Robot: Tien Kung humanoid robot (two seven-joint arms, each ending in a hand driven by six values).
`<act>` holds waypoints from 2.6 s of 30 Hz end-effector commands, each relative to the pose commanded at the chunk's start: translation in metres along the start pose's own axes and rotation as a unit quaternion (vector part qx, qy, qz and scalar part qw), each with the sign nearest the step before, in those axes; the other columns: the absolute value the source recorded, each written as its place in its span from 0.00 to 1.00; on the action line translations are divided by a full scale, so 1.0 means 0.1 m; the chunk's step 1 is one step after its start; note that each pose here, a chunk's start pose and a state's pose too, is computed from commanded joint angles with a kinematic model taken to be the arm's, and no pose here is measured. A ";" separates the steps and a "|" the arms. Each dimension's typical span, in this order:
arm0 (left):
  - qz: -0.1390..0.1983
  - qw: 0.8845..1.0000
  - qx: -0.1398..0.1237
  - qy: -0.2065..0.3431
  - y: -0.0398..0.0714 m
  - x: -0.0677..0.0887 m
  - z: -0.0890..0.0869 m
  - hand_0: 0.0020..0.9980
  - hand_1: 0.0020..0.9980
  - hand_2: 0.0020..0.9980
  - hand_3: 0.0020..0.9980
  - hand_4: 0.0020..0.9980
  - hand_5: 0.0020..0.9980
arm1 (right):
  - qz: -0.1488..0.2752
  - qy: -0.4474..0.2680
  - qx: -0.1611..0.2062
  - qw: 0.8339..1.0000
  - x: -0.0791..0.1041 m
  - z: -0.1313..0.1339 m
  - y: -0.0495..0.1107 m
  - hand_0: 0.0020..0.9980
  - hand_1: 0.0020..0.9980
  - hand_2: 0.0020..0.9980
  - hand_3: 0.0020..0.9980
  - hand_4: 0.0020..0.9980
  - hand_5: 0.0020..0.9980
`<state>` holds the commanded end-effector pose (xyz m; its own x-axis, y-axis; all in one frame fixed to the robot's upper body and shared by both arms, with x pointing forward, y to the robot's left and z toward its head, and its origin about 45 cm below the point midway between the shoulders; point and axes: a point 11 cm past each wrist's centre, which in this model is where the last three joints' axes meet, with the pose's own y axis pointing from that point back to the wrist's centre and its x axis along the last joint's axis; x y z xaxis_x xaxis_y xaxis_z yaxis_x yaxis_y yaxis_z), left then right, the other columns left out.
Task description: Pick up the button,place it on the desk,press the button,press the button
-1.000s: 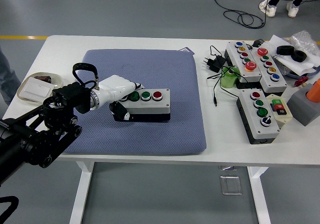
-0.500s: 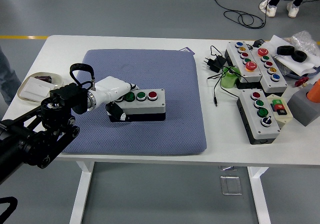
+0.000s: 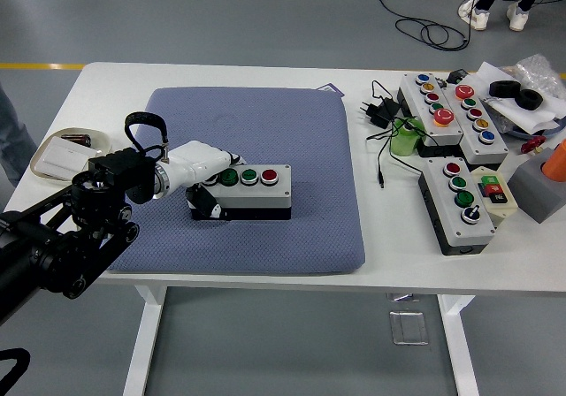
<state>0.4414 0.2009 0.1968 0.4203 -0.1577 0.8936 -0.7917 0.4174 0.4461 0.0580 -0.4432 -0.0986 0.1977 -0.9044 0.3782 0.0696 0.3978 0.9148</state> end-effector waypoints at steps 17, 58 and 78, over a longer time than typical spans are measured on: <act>0.014 1.000 0.001 0.008 0.08 0.14 0.03 0.94 0.99 1.00 1.00 0.89 0.51 | 0.000 0.002 -0.004 1.000 0.00 0.05 -0.01 0.67 0.65 0.71 0.60 0.39 0.25; 0.134 0.991 0.000 -0.017 0.63 0.83 0.39 0.03 0.00 0.00 0.83 0.17 0.00 | 0.000 -0.002 -0.002 1.000 0.00 0.03 -0.01 0.67 0.65 0.71 0.60 0.40 0.24; 0.066 0.997 -0.008 -0.047 0.57 0.55 0.52 0.03 0.00 0.00 0.82 0.21 0.00 | 0.001 -0.003 -0.001 1.000 0.00 0.02 -0.01 0.67 0.65 0.71 0.60 0.39 0.24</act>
<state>0.3962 0.1701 0.2742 0.2687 -0.1823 0.9458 -0.8297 0.4549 0.3234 0.0560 -0.4441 -0.0987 0.1918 -0.9046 0.3807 0.0705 0.3996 0.9140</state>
